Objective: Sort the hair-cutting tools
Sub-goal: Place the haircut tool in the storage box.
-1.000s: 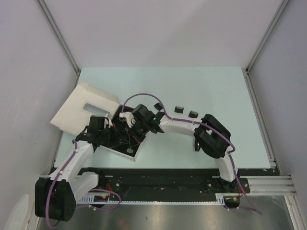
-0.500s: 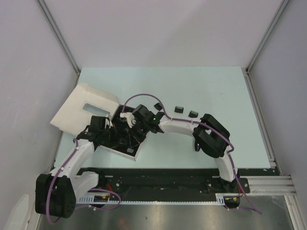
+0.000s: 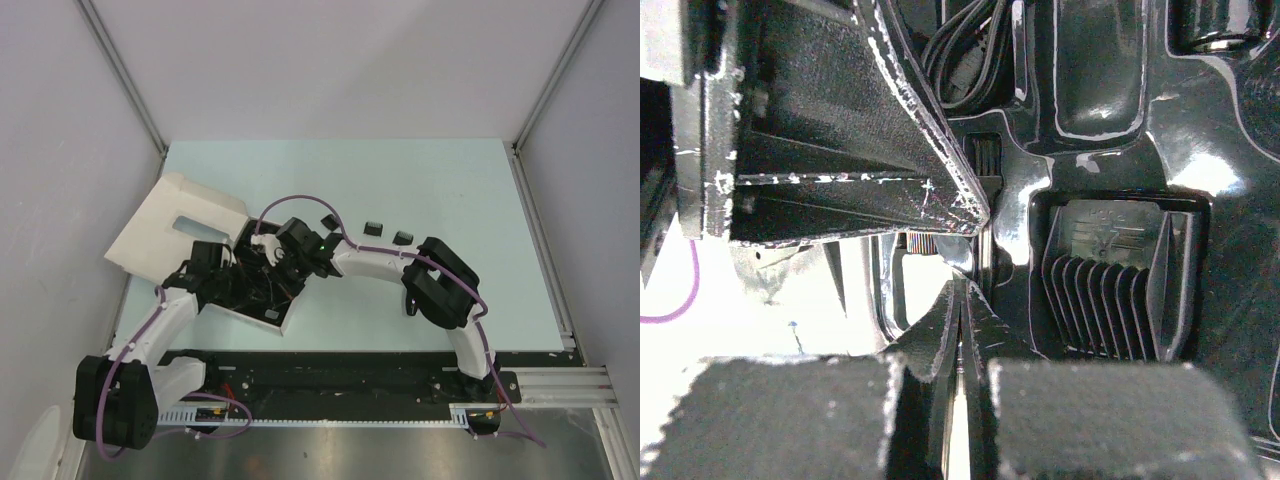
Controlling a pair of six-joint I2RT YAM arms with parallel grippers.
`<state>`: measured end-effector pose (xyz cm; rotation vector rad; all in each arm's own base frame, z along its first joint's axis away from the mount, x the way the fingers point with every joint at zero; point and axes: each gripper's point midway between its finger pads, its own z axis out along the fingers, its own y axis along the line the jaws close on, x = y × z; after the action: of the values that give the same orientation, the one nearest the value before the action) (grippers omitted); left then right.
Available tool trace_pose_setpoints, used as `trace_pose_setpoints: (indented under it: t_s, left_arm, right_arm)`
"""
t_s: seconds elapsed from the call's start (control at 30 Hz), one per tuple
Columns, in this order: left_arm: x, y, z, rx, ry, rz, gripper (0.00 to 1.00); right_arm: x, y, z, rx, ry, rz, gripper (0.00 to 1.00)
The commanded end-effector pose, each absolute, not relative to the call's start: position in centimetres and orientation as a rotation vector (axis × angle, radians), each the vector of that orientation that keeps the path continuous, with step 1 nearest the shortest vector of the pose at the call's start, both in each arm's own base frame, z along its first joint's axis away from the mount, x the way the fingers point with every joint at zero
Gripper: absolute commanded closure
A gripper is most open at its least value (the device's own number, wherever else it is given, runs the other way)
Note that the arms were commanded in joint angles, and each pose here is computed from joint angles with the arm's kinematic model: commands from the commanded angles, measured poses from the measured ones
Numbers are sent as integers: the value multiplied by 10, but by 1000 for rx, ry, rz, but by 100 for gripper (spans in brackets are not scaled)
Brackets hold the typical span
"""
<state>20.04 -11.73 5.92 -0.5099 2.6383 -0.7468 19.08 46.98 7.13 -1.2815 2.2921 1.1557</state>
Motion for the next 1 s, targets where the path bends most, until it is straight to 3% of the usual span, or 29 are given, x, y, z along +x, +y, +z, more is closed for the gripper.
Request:
trace_pose_setpoints:
  t_s: [0.0,0.23,0.53,0.97]
  left_arm:
    - [201,-109,51,-548,2663,-661,100]
    - [205,-110,60,-523,2637,-669,100]
    - [227,-109,119,-439,2466,-684,100]
    - [237,-108,138,-367,2419,-668,94]
  right_arm:
    - [197,472,78,-1264,2272,1164,100]
    - [212,474,110,-1203,2188,1112,100]
    - [237,471,163,-1080,2071,1045,100]
    - [271,451,149,-941,2140,848,100]
